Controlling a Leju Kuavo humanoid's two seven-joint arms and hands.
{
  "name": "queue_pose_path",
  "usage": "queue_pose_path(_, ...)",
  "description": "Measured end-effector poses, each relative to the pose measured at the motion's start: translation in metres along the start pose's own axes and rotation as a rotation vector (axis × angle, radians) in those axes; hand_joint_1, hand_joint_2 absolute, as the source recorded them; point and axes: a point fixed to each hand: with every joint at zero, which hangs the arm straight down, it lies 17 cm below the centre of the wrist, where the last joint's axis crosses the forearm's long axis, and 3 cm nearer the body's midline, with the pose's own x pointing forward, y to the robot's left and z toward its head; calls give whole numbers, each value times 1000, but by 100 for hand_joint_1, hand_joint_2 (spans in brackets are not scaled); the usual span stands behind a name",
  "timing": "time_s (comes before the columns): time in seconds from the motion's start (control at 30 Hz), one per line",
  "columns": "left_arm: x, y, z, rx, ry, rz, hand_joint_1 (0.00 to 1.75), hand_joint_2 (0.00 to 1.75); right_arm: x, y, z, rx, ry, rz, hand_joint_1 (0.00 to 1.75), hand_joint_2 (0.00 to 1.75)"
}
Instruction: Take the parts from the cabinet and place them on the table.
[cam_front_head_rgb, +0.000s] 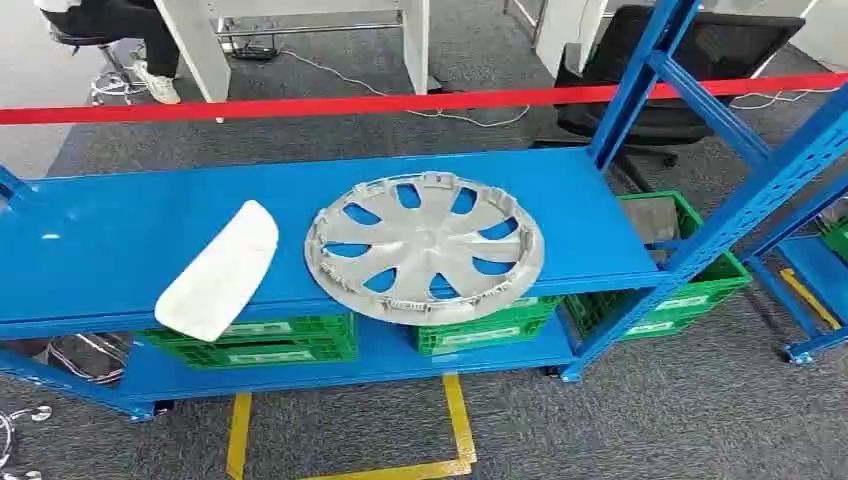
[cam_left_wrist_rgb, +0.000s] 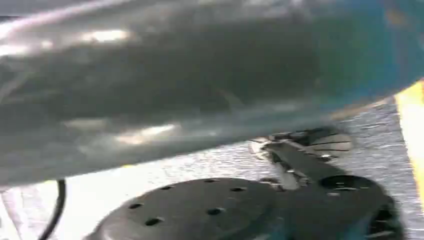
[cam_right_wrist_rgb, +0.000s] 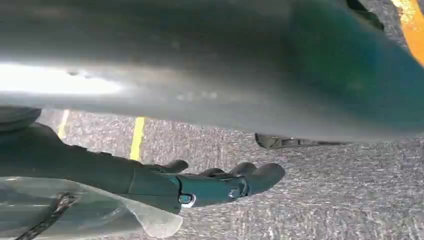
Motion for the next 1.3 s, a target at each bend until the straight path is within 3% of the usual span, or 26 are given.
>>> queue_pose_path(0.43, 51, -20, 0, -19, -193, 68, 0, 0, -2, 10, -1, -30, 23, -53, 0, 0)
queue_pose_path(0.7, 134, -57, 1, -103, -377, 70, 0, 0, -1, 12, -2, -30, 29, -2, 0, 0)
queue_pose_path(1.0, 204, -91, 15, -184, -549, 44, 0, 0, 2, 9, -4, -36, 28, 50, 0, 0)
queue_pose_path(1.3, 268, -160, 53, -335, -778, -224, 0, 0, 6, -3, -6, -47, 22, 137, 0, 0)
